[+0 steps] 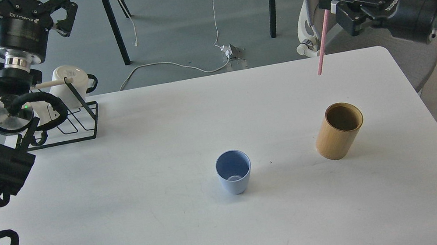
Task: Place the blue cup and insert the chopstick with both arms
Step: 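Lift the pink stick up out of the tan cup, then move the pink stick over the blue cup and lower it in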
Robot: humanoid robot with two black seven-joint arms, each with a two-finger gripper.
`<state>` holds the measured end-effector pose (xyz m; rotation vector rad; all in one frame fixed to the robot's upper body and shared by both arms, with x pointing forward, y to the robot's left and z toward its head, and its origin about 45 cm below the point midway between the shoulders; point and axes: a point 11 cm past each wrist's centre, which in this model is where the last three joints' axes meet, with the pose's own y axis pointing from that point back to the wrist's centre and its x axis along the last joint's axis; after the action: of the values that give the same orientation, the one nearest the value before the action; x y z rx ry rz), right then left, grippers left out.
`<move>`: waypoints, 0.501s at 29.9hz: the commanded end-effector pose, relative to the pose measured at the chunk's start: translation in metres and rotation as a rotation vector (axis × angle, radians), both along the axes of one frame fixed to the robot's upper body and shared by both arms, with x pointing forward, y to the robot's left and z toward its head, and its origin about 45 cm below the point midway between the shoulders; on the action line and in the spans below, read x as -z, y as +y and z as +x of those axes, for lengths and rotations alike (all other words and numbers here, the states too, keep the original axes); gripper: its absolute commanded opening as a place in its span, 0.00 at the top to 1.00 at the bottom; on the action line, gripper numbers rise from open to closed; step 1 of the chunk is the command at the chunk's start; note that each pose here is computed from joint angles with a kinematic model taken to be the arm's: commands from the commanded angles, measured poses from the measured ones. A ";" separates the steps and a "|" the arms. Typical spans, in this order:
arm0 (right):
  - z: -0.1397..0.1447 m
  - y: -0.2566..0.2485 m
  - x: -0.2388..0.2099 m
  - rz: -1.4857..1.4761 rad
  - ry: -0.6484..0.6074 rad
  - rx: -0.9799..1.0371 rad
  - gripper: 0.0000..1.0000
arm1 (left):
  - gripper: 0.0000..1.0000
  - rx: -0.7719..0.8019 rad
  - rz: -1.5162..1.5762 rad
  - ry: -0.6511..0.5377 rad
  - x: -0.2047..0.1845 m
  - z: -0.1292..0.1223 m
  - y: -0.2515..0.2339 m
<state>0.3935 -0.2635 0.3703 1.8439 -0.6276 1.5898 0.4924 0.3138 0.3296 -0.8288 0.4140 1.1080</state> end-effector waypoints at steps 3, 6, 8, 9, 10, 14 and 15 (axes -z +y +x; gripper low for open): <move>-0.004 0.068 0.013 0.098 0.034 -0.136 1.00 | 0.01 0.002 0.002 0.002 0.001 0.000 0.000; -0.009 0.098 0.032 0.119 0.081 -0.182 1.00 | 0.01 0.000 0.001 0.001 0.000 0.000 0.000; -0.015 0.111 0.055 0.103 0.135 -0.205 1.00 | 0.01 0.000 0.003 0.003 0.001 0.000 0.001; -0.016 0.113 0.067 0.089 0.162 -0.207 1.00 | 0.01 0.001 0.003 0.004 0.001 0.000 0.000; -0.018 0.114 0.078 0.074 0.184 -0.207 1.00 | 0.01 0.000 0.003 0.005 0.002 -0.001 0.001; -0.021 0.117 0.101 0.064 0.233 -0.204 1.00 | 0.01 0.001 0.003 0.008 0.004 -0.001 0.000; -0.023 0.117 0.104 0.066 0.242 -0.204 1.00 | 0.01 0.001 0.003 0.008 0.004 -0.001 0.000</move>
<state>0.3743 -0.1486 0.2791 2.1478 -0.4094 1.4850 0.4916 0.3141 0.3268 -0.8227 0.4178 1.1108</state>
